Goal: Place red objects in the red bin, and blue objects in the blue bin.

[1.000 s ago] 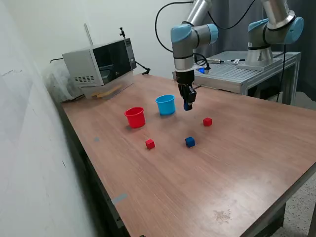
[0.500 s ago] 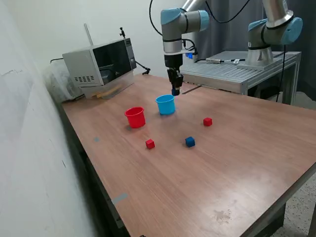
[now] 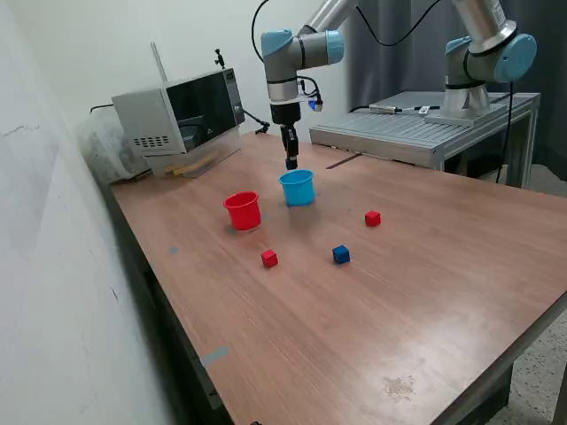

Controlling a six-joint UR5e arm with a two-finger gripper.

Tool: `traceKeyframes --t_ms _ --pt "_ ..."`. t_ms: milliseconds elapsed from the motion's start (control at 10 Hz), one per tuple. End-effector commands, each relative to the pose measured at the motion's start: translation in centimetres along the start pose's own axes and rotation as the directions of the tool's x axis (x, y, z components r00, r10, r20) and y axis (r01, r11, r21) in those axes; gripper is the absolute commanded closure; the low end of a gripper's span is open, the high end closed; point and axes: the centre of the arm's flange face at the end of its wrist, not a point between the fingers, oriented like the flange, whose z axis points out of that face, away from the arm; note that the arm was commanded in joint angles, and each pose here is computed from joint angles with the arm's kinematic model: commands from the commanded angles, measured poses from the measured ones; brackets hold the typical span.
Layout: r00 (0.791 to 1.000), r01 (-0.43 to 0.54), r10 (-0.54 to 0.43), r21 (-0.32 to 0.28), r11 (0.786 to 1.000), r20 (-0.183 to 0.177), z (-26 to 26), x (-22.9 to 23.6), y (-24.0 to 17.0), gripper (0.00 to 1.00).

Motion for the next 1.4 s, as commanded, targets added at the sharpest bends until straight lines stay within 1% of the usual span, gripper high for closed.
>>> traceKeyframes --t_ms 0,100,300,400,500,600,800,900,1000,1100,1200,1300 --pt "1.000 -0.015 0.015 0.010 1.000 0.002 0.6 -1.2 0.3 1.00" --pt "1.000 -0.015 0.015 0.010 1.000 0.002 0.6 -1.2 0.2 0.00" --pt "1.000 0.007 -0.007 0.011 1.000 0.002 0.5 -0.4 -0.1 0.00" --pt "1.000 0.024 -0.024 0.002 1.000 0.000 -0.1 -0.3 -0.2 0.00" --pt "0.999 0.035 -0.035 -0.015 0.999 -0.003 -1.3 -0.1 -0.3 0.00" --pt "0.997 0.076 -0.076 -0.038 0.996 -0.006 -2.9 1.5 -1.0 0.00" --pt "0.989 0.149 -0.150 -0.035 0.988 -0.011 -8.3 4.6 -3.9 0.00" --pt "0.978 0.207 -0.208 -0.065 0.976 -0.018 -13.0 7.4 -6.9 0.00" --pt "0.968 0.250 -0.252 -0.061 0.966 -0.022 -15.8 9.7 -9.4 0.00" --pt "0.956 0.288 -0.292 -0.091 0.953 -0.029 -19.3 11.9 -11.5 0.00" --pt "0.957 0.283 -0.289 -0.112 0.953 -0.041 -21.9 14.0 -13.5 0.00" --pt "0.962 0.261 -0.270 -0.125 0.957 -0.053 -24.0 15.9 -15.2 0.00"
